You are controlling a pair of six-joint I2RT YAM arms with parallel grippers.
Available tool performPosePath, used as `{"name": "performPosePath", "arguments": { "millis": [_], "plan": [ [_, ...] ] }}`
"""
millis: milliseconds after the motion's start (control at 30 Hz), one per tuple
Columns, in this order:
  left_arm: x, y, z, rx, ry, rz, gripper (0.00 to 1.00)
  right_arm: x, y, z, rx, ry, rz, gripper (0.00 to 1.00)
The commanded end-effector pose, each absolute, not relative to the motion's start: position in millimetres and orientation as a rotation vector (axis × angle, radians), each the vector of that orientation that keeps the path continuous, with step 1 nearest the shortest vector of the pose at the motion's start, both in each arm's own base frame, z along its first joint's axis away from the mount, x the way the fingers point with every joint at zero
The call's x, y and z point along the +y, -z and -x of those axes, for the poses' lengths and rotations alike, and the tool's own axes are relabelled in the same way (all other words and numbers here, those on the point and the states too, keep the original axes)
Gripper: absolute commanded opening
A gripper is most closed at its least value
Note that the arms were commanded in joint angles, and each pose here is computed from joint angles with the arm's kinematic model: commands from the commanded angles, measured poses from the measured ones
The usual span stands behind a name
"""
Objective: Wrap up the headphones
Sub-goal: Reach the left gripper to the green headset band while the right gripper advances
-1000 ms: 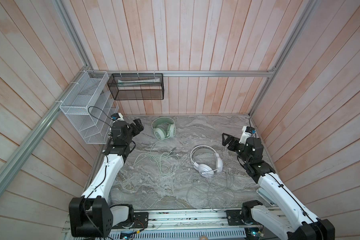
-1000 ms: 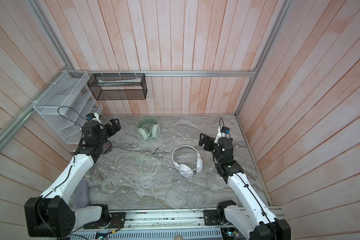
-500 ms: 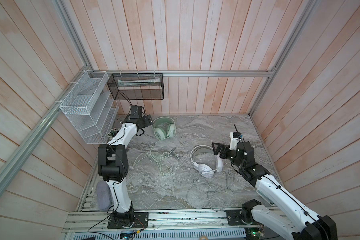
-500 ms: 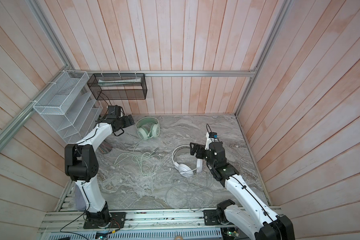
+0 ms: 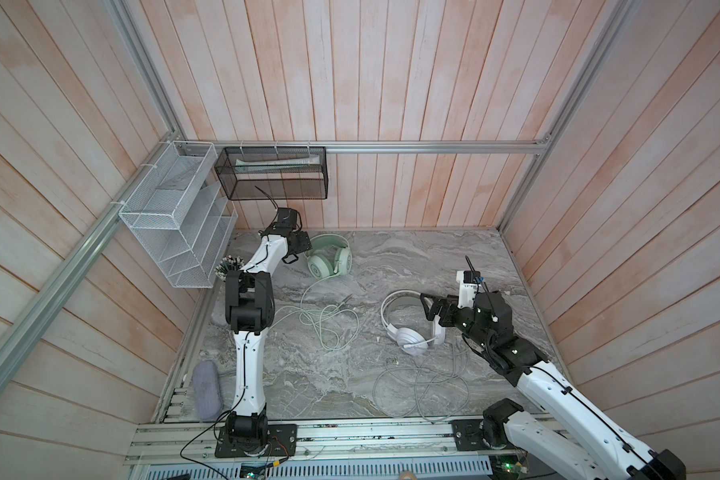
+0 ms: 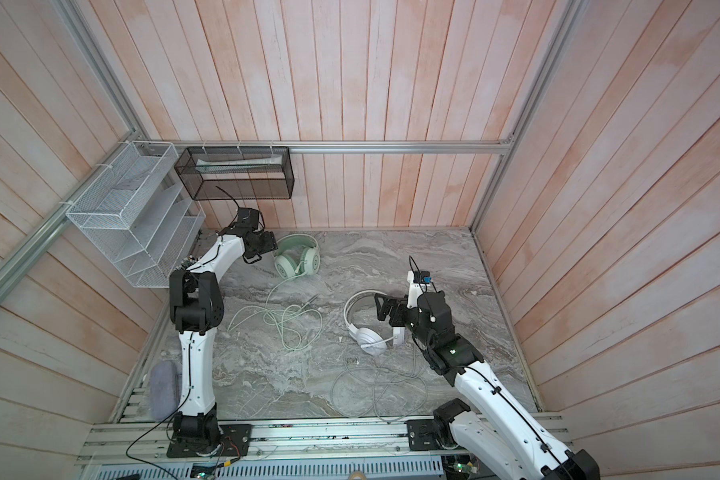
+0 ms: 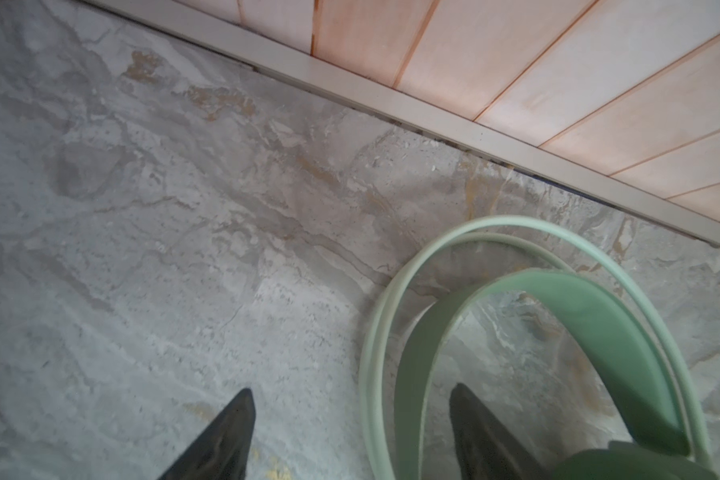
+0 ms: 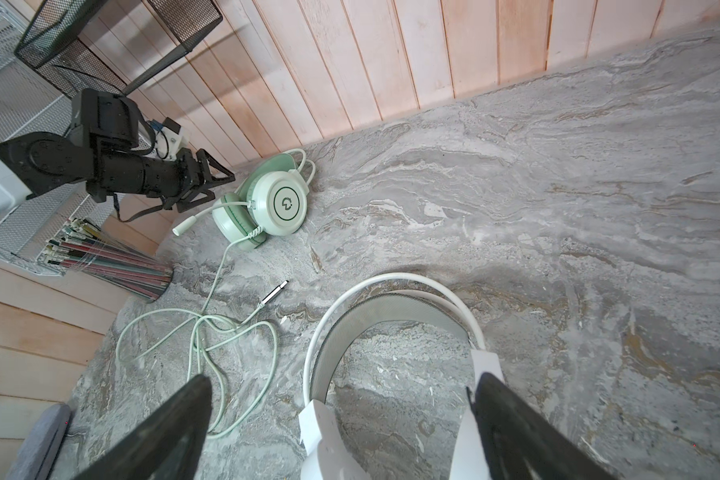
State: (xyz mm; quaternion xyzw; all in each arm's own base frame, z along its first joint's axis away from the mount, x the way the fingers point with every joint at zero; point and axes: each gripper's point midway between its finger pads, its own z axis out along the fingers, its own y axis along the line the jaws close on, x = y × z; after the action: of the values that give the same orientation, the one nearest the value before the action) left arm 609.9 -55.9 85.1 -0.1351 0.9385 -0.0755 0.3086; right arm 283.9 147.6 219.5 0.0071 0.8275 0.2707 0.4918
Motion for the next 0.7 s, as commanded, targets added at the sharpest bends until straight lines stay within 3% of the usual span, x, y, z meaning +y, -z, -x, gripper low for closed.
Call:
{"name": "performPosePath", "arguments": {
  "millis": [0, 167, 333, 667],
  "plan": [
    [-58.9, -72.5, -610.5, 2.523, 0.185, 0.36, 0.69, 147.9, -213.5, -276.3, 2.026, -0.657, 0.001, 0.99],
    [-58.5, -65.3, -615.1, 2.522, 0.179, 0.375, 0.63, 148.4, -213.9, -272.0, 2.037, -0.664, 0.011, 0.99],
    [-61.2, -58.6, -615.4, 2.529, 0.191, 0.381, 0.48, 147.7, -213.8, -267.4, 2.039, -0.68, 0.003, 0.99],
    [-64.4, -53.0, -612.0, 2.541, 0.189, 0.376, 0.28, 146.3, -218.3, -260.2, 2.023, -0.706, -0.004, 0.99]
  ]
}}
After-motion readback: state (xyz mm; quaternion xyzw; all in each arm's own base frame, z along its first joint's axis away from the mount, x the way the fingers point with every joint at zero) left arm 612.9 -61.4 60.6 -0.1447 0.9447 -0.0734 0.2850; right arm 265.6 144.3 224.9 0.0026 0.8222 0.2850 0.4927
